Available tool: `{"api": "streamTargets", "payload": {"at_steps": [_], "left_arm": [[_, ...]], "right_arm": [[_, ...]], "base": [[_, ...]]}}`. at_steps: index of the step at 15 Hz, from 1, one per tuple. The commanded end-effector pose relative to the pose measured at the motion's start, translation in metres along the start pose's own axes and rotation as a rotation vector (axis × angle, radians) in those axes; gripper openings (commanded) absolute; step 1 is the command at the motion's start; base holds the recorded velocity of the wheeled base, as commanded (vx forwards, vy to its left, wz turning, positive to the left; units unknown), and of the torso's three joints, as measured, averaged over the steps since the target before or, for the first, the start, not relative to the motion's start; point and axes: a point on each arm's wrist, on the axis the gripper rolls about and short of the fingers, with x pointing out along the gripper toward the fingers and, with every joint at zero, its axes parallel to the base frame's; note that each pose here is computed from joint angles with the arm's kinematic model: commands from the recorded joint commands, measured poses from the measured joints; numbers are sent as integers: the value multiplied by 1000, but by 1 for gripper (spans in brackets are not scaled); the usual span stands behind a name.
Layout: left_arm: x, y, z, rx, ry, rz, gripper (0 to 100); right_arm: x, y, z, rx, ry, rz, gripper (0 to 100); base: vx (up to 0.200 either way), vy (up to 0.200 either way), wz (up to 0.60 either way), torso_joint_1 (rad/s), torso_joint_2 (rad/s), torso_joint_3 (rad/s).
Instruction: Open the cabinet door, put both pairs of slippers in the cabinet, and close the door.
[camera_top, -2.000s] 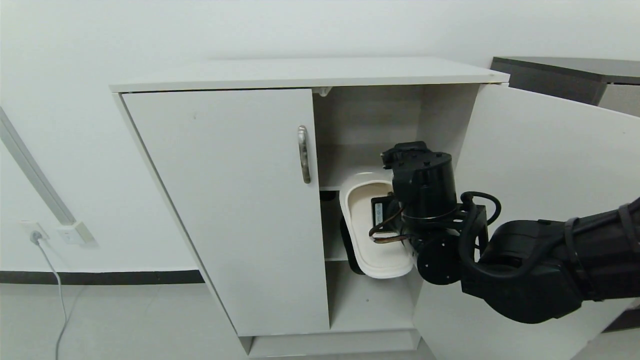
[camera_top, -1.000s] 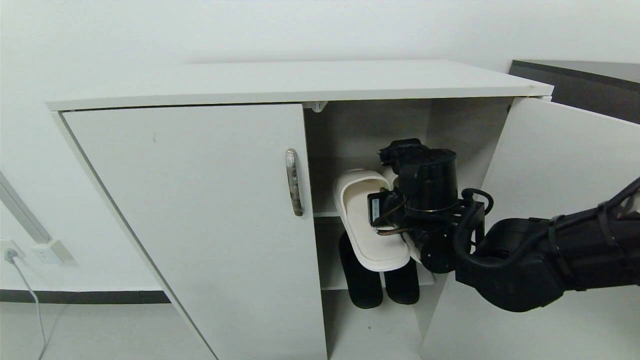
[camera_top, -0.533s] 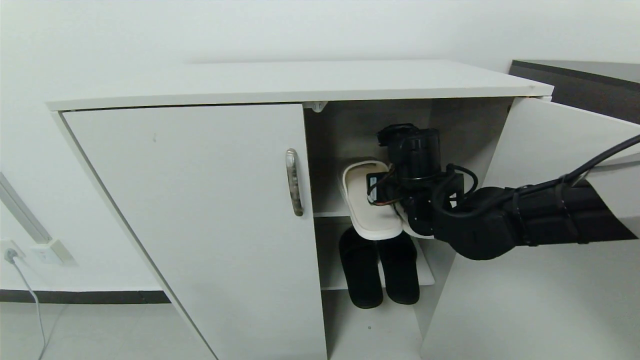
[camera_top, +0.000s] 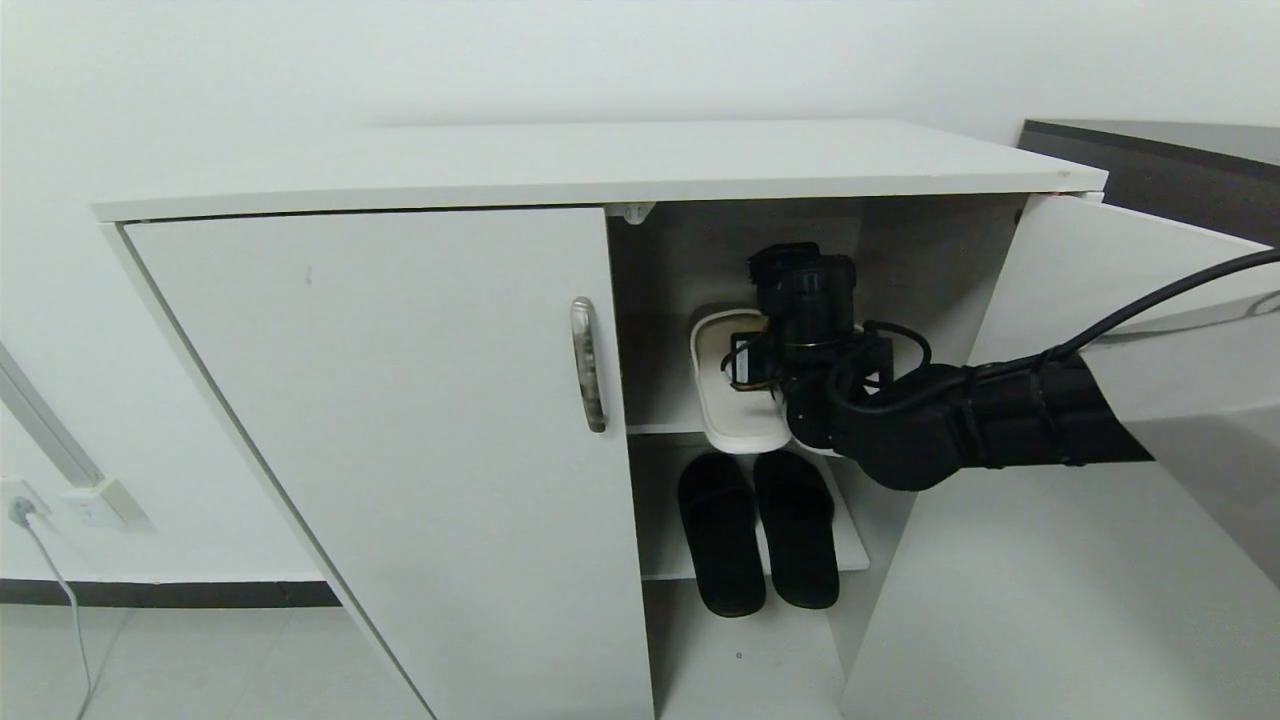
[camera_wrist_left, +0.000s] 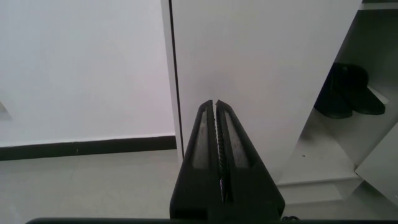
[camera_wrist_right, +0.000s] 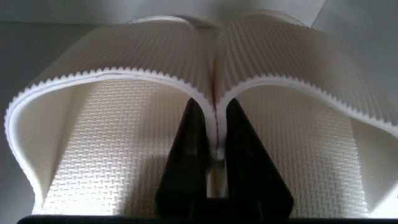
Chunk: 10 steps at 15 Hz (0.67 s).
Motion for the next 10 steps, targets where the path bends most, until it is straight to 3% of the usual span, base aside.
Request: {"api": "streamTargets", "payload": {"at_steps": [1,2,3,10], "left_arm": [[0,0,0,1,1,0,0],[0,0,0,1,1,0,0],[0,0,0,0,1,0,0],[0,0,0,1,1,0,0]], "right_arm": [[3,0,-3,-6,5,-4,0],[4,0,-3,-5,4,-5,0],[5,0,-3,-4,3,-5,100],[-15,-7,5,-21,23,3,100]], "base": [[0,0,0,0,0,0],[0,0,0,0,0,0],[0,0,0,0,0,0],[0,0,0,0,0,0]]}}
